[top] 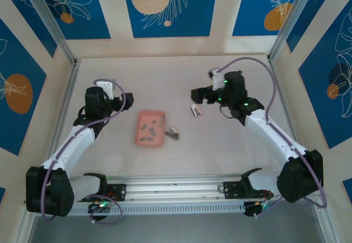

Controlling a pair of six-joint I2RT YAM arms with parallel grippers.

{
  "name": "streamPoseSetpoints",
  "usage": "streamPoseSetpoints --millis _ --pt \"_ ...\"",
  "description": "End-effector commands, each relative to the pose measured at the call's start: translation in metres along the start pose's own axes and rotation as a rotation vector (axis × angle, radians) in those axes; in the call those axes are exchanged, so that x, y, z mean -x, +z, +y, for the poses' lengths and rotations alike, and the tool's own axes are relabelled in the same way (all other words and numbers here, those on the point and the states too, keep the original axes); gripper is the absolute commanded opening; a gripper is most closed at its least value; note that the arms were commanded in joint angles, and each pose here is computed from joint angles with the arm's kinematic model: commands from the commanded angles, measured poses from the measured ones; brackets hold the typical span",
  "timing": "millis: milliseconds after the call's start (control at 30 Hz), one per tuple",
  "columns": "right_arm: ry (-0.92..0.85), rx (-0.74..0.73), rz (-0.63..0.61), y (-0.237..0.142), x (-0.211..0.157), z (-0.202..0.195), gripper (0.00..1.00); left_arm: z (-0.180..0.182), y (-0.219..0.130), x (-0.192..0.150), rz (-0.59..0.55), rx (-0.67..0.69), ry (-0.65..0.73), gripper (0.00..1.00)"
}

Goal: Load the staples into the stapler

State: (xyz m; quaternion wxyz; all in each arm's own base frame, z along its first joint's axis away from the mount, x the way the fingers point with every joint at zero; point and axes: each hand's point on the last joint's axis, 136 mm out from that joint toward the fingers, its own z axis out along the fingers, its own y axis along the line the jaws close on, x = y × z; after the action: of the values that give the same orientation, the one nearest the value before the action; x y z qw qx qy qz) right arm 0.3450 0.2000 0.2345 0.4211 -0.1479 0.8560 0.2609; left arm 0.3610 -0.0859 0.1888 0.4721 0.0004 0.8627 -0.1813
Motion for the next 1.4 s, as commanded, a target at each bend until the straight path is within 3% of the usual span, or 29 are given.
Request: streamPoseSetpoints --millis 0,133,267,333,500,967,1367 --pt "0.194 -0.002 0.254 0.015 -0.058 0.025 0.99 -0.007 -0.010 -0.048 0.211 -0.017 -0.164 0.88" --pt "0.358 0.059 0.447 0.032 -0.094 0.076 0.99 -0.005 -0.018 -0.073 0.291 -0.003 -0.227 0.89" --pt "0.489 0.059 0.634 0.033 -0.133 0.113 1.00 -0.022 -0.025 -0.089 0.342 -0.103 -0.277 0.88" --pt "0.542 0.071 0.670 0.034 -0.148 0.128 0.99 -0.028 -0.028 -0.099 0.376 -0.144 -0.307 0.85" --pt "0.669 0.138 0.755 0.043 -0.179 0.160 0.87 -0.030 -0.030 -0.120 0.439 -0.159 -0.373 0.78" --pt "0.690 0.092 0.761 0.095 -0.200 0.166 0.76 -0.029 -0.021 -0.142 0.479 -0.172 -0.449 0.77" --pt "0.626 0.108 0.690 0.155 -0.171 0.170 0.75 -0.017 -0.020 -0.125 0.458 -0.068 -0.453 0.78"
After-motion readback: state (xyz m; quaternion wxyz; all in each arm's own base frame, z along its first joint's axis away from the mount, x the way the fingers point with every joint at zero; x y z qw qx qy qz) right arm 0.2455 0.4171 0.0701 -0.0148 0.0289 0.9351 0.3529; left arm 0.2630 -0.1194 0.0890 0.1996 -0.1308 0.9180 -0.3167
